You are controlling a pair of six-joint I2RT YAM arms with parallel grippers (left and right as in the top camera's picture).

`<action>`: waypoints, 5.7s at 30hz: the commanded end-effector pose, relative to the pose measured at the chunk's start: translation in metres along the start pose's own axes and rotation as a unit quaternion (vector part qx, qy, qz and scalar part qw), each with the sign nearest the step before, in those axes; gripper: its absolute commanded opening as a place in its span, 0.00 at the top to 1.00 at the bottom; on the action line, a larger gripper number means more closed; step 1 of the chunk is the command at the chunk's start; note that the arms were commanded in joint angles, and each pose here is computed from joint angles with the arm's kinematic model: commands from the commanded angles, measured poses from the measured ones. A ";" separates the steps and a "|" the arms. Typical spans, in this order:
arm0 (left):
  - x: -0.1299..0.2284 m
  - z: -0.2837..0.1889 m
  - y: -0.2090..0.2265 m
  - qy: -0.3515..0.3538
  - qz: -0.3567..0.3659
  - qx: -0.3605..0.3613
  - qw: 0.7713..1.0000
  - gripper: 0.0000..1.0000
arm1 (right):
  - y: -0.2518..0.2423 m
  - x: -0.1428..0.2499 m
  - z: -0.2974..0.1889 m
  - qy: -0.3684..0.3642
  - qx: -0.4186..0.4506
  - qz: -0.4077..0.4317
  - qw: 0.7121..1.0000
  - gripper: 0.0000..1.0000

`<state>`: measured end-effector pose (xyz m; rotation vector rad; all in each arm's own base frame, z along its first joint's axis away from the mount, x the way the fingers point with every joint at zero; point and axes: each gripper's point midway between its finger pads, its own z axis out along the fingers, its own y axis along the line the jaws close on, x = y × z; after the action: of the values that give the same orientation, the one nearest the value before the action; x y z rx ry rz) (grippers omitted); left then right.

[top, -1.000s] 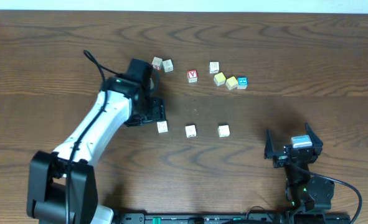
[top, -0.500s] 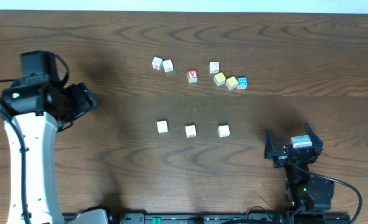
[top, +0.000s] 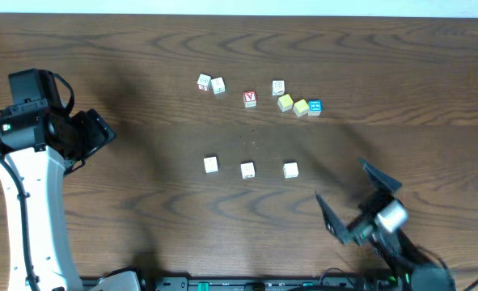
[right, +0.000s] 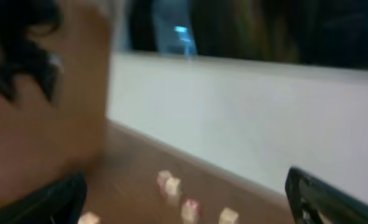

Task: Lift 3 blocks

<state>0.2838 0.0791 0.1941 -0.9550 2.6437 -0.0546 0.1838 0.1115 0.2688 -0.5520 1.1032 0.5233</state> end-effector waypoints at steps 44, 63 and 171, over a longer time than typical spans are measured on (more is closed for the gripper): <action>-0.002 -0.002 0.001 -0.002 -0.007 -0.002 1.000 0.15 | -0.031 0.109 0.056 0.641 0.261 0.200 0.693 0.01; -0.002 -0.002 0.001 -0.002 -0.007 -0.002 1.000 0.15 | 0.007 0.243 0.047 0.750 0.161 0.175 0.617 0.28; -0.002 -0.002 0.001 -0.002 -0.007 -0.002 1.000 0.15 | 0.043 0.255 0.097 0.689 0.173 0.306 0.634 0.34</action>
<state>0.2832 0.0788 0.1939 -0.9560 2.6466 -0.0549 0.3193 0.2375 0.0726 -0.1950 2.8738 0.4576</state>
